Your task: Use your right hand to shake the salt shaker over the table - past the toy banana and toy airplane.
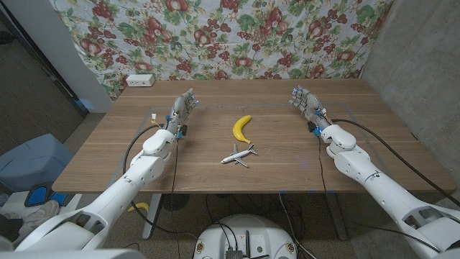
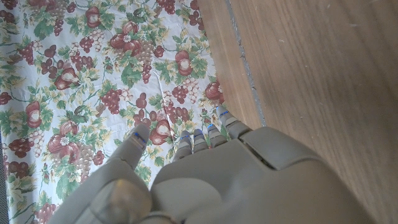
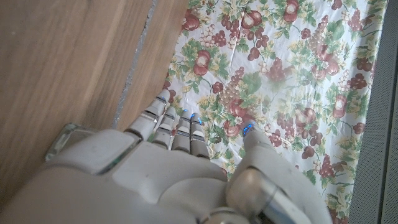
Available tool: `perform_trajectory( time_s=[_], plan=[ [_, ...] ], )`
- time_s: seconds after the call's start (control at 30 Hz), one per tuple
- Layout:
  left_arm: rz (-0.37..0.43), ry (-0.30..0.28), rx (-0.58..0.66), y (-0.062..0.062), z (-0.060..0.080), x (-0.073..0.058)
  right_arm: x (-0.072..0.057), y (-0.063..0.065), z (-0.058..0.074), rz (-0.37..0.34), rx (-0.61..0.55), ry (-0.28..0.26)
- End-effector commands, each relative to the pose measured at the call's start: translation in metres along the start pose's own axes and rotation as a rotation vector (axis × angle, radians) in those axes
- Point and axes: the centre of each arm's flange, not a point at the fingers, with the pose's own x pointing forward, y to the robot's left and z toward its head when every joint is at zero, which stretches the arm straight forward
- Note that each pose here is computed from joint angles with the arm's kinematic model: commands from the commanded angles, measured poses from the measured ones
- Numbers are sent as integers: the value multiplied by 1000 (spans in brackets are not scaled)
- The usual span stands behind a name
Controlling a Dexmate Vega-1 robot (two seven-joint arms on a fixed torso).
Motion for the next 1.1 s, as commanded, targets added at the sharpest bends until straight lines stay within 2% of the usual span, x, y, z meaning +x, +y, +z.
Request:
perform_trajectory(
  time_s=[0.03,0.43,0.83,1.1],
  plan=[
    [-3,1,0,1,-2,2,3,2,13,13,-44,-31],
    [-8,2,9,2,-2,3,3,5,26,11,-103,-56],
    [-12,3,5,-1,-4,6,-2,1,40,-9,-184,-71],
    [-16,0,5,-2,-4,8,-5,-1,44,-29,-216,-69]
  ],
)
